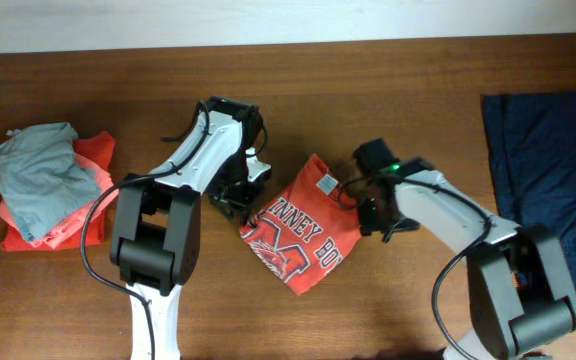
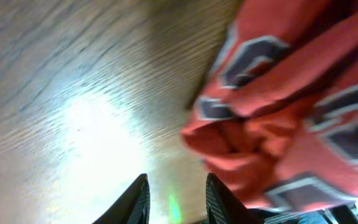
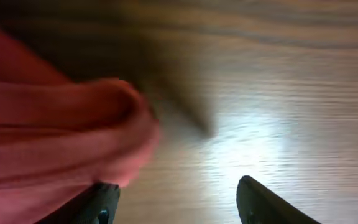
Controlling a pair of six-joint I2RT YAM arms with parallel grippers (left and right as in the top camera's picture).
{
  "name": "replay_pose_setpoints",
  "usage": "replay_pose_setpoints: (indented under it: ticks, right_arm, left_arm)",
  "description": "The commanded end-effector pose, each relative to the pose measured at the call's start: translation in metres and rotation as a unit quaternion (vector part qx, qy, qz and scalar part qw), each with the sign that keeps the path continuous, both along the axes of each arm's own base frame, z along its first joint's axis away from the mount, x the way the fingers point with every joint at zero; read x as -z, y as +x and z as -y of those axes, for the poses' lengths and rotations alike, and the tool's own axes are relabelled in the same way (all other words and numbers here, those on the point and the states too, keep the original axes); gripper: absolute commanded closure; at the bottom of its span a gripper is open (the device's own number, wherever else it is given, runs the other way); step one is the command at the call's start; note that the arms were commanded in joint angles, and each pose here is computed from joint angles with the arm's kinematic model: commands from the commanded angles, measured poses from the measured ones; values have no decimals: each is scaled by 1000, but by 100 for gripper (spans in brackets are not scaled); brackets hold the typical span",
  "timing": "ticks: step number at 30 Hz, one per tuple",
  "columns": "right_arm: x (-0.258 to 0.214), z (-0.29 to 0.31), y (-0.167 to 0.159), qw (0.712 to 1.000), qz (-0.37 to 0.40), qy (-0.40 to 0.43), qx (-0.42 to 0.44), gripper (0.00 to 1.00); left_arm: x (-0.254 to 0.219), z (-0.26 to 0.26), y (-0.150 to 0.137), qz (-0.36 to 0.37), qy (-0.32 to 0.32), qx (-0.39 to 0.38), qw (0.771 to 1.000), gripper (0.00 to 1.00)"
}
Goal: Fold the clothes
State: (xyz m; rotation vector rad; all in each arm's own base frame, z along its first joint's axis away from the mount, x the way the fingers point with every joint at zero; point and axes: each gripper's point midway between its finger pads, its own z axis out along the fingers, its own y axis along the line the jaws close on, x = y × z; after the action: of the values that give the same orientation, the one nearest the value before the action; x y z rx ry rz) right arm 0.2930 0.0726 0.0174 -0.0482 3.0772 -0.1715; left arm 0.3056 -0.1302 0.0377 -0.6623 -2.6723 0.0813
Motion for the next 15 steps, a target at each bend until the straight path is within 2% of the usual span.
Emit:
replay_pose_setpoints:
  ticks: [1,4,9,10,12,15]
  right_arm:
    - [-13,21,19,999,13,-22,-24,30]
    - [-36,25,26,999,7,-24,-29,30]
    - [-72,22,36,999,15,-22,-28,30]
    - [-78,22,38,999,21,-21,-28,30]
    - [-90,21,42,999,34,-18,-28,30]
    - [-105,20,45,998,51,-15,-27,30]
  left_arm:
    - [1,-16,3,10,54,-21,998,71]
    - [0,-15,6,19,51,-22,998,76]
    - [-19,2,36,98,3,-29,995,75]
    - [-27,12,45,121,-29,-21,992,69]
    - [-38,34,58,152,-100,0,983,30]
    - [-48,68,66,170,-210,53,961,8]
